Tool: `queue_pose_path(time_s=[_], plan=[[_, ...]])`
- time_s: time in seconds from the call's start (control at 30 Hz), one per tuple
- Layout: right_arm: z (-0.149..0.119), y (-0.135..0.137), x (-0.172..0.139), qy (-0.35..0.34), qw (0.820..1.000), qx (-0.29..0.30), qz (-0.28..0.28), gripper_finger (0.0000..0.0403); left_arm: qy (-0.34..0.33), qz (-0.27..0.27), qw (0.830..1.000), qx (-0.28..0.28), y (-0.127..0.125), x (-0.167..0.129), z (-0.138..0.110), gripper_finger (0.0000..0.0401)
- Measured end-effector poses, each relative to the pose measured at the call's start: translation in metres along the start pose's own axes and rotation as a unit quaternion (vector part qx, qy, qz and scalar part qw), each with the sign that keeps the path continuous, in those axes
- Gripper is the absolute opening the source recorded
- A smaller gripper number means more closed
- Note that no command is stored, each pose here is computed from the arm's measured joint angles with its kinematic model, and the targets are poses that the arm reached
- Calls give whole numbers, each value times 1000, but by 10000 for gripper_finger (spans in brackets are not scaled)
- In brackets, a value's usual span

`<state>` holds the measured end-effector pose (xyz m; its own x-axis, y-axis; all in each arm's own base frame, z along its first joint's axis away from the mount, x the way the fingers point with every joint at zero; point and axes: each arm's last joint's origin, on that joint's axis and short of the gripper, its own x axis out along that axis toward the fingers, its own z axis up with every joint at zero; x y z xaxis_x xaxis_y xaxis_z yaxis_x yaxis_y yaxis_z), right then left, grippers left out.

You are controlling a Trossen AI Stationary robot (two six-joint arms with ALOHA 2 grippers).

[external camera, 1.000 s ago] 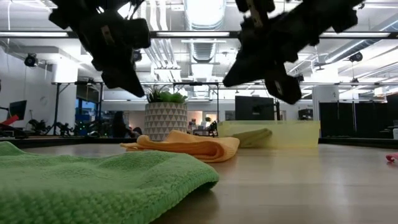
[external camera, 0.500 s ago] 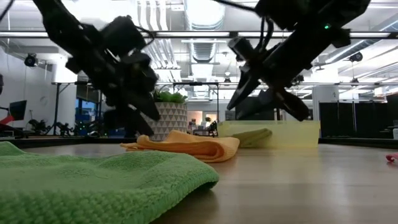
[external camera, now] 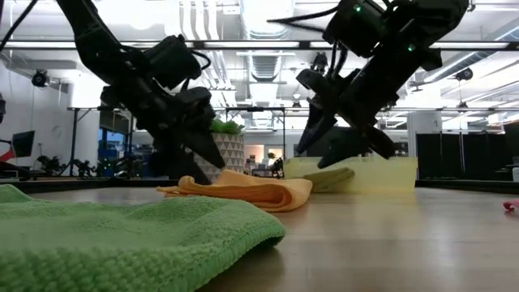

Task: Fold microfiber towels
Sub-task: Fold the orange microfiber cloth

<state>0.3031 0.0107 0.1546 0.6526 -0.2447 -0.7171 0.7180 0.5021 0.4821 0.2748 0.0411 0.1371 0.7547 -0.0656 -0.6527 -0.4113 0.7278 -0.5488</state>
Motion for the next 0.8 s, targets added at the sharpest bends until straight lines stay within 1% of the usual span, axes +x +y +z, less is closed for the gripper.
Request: queue_pose_path(time_s=[0.07,0.13,0.2,0.33,0.43,0.57,0.7,0.8], plan=[[0,1,0,-3,998,-63,5,216,-2,1,999,47,-1,-1,1,268],[0,2,0,1,994,-111,9,217,-9,4,995,96,-2,-1,4,268],[2,1,1,4,992,-128,11,217,-15,11,990,137,-4,-1,7,267],[12,-8,8,1,993,-116,-8,217,-22,36,982,185,-8,-3,18,267],[19,-15,14,-2,994,-110,-22,217,-26,53,971,231,-13,-4,29,267],[26,-26,25,29,996,-81,-20,217,-33,78,958,274,-17,-7,43,267],[23,-31,36,73,995,-63,0,217,-52,94,950,293,-16,-11,56,267],[20,-32,41,80,995,-63,-1,217,-59,102,946,302,-13,-13,62,267]])
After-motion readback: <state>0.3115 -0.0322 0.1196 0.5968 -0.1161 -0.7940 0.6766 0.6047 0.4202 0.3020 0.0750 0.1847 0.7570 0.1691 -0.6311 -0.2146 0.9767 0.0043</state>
